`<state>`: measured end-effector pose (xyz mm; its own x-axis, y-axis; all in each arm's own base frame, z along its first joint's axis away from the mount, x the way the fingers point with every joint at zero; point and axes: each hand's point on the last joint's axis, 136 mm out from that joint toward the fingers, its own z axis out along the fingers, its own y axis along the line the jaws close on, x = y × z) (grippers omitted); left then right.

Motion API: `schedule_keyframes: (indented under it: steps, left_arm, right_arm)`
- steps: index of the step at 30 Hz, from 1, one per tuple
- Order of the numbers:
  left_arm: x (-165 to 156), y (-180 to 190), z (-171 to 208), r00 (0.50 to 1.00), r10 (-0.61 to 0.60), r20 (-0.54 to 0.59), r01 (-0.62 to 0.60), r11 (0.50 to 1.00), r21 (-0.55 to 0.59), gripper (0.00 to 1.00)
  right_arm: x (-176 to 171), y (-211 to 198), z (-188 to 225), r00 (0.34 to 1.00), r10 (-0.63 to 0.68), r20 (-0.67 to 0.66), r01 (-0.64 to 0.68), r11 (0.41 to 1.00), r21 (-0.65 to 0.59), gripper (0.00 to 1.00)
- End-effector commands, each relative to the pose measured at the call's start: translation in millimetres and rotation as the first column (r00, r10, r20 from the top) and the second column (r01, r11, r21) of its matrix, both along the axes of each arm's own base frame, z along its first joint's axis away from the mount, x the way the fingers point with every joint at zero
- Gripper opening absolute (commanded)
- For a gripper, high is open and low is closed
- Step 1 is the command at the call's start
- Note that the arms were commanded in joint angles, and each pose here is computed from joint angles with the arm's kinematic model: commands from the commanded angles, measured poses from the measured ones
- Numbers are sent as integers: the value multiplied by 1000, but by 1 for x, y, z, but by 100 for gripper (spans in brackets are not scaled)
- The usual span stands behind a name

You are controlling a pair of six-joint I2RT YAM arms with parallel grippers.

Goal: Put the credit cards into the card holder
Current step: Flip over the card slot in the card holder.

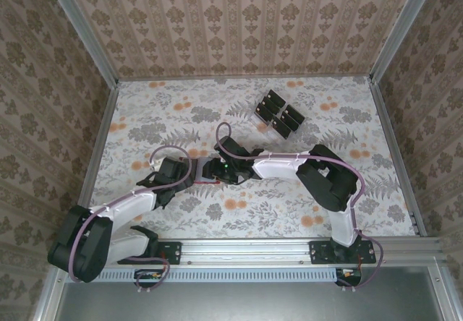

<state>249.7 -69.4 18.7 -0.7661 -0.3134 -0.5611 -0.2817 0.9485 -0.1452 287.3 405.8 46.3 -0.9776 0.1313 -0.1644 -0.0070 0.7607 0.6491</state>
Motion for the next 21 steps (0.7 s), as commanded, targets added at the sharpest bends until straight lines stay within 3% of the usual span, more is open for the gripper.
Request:
schedule_keyframes:
  steps: [1,21]
  left_arm:
    - [-5,-6,-14,999,-25,-34,23,999,-41,100]
    - [-7,-7,-18,999,-26,-37,24,998,-57,100]
  right_arm:
    - [3,4,-1,1000,-17,6,17,1000,7,53]
    - [12,25,-6,1000,8,0,-8,1000,21,47]
